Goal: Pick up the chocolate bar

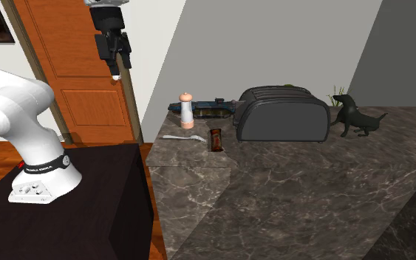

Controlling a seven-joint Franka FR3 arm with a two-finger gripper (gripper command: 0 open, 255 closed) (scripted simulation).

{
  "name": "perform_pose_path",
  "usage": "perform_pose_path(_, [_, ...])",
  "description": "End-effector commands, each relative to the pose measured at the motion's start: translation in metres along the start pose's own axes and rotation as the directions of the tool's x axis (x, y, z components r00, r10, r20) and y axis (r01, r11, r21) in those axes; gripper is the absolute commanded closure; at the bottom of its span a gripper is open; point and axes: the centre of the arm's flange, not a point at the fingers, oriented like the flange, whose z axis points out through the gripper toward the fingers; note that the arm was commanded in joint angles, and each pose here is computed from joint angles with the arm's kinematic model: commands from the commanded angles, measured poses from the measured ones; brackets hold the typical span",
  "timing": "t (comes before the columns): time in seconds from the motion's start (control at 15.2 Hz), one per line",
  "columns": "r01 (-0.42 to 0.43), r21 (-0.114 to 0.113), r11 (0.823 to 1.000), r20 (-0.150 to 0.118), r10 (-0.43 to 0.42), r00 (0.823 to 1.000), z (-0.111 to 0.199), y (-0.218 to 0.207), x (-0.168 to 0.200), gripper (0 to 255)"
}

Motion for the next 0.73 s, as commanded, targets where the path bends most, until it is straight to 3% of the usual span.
perform_pose_path(0.0, [0.000,0.000,1.000,0.000,0.000,1.000,0.000,0.000,0.000,0])
perform_pose_path(0.33, [-0.181,-0.006,0.983,0.007,0.181,0.983,0.043,-0.047,0.020,0])
perform_pose_path(0.66, [-0.356,-0.014,0.934,0.013,0.356,0.934,0.086,-0.090,0.048,0])
